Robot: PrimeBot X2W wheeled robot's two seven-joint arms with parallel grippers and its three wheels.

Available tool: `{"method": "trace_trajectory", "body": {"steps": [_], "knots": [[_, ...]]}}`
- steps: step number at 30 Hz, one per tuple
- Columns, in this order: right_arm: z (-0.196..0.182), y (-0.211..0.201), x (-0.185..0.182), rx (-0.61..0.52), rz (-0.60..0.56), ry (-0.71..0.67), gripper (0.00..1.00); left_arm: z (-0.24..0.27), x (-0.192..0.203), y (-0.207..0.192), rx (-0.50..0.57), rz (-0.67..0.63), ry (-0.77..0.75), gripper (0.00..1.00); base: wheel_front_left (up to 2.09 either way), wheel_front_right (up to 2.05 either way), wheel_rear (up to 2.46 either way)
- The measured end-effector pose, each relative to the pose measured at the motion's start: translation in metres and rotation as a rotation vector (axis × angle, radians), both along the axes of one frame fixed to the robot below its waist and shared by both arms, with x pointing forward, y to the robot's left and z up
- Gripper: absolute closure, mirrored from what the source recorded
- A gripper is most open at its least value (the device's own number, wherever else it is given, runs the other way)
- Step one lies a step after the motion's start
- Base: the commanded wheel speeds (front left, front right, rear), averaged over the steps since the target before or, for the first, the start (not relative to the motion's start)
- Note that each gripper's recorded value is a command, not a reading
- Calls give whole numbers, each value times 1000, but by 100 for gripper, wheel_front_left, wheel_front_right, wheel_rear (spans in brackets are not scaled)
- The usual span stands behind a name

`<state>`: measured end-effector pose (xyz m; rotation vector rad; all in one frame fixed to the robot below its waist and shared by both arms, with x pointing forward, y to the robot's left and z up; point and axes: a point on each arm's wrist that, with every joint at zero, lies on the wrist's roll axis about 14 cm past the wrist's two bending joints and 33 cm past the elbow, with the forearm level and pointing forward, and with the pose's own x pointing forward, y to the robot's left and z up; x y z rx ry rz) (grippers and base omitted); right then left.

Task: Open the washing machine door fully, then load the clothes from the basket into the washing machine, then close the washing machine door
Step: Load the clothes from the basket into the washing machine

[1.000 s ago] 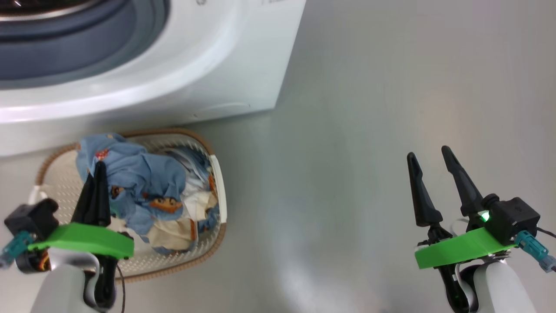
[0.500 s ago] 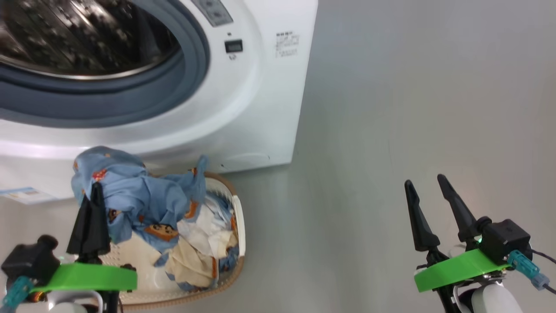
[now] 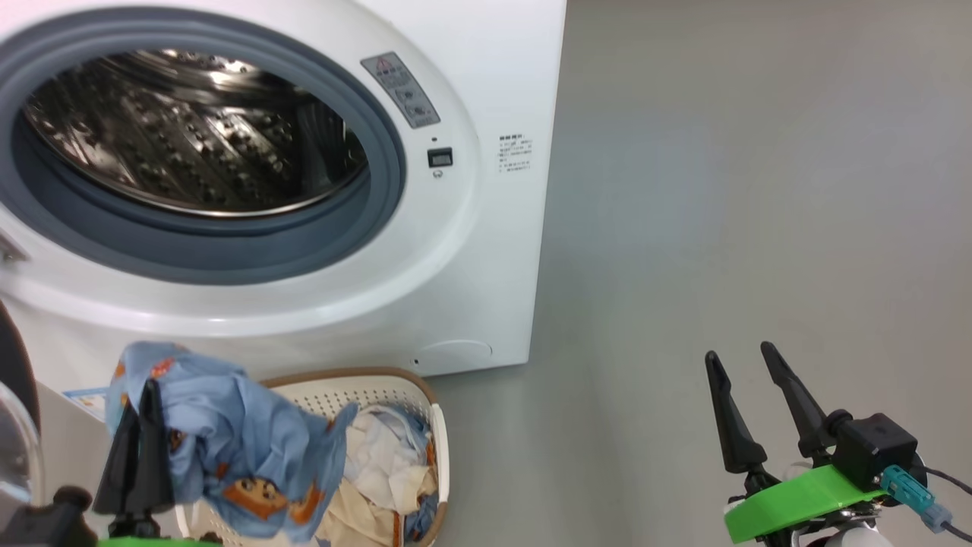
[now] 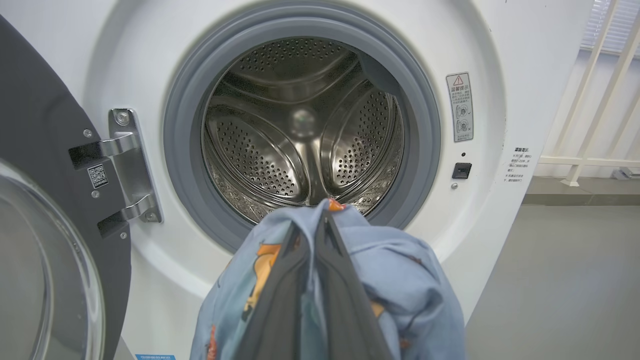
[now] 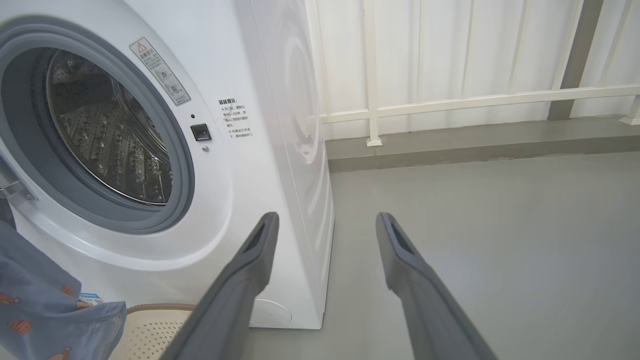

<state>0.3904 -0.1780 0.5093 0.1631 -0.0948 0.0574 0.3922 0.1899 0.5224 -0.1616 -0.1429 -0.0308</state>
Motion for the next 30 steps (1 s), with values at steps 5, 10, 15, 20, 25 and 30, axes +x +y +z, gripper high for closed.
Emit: {"method": "trace_trajectory", "body": {"steps": [5, 10, 15, 20, 25, 30], "knots": [[5, 0, -10, 1, 0, -13, 0, 9, -16, 4, 23, 15, -22, 100, 0, 0, 0], [9, 1, -18, -6, 3, -26, 0, 11, -30, 7, 43, 27, -26, 100, 0, 0, 0], [12, 1, -24, -8, 2, -33, 0, 12, -41, 10, 53, 40, -27, 100, 0, 0, 0], [15, 0, -27, -12, 0, -43, 0, 10, -47, 10, 58, 47, -20, 100, 0, 0, 0], [9, -1, -31, -12, -3, -26, 0, 9, -47, 6, 53, 40, -18, 100, 0, 0, 0], [7, -1, -32, -12, -4, -19, 0, 8, -44, 2, 37, 32, -13, 100, 0, 0, 0]]}}
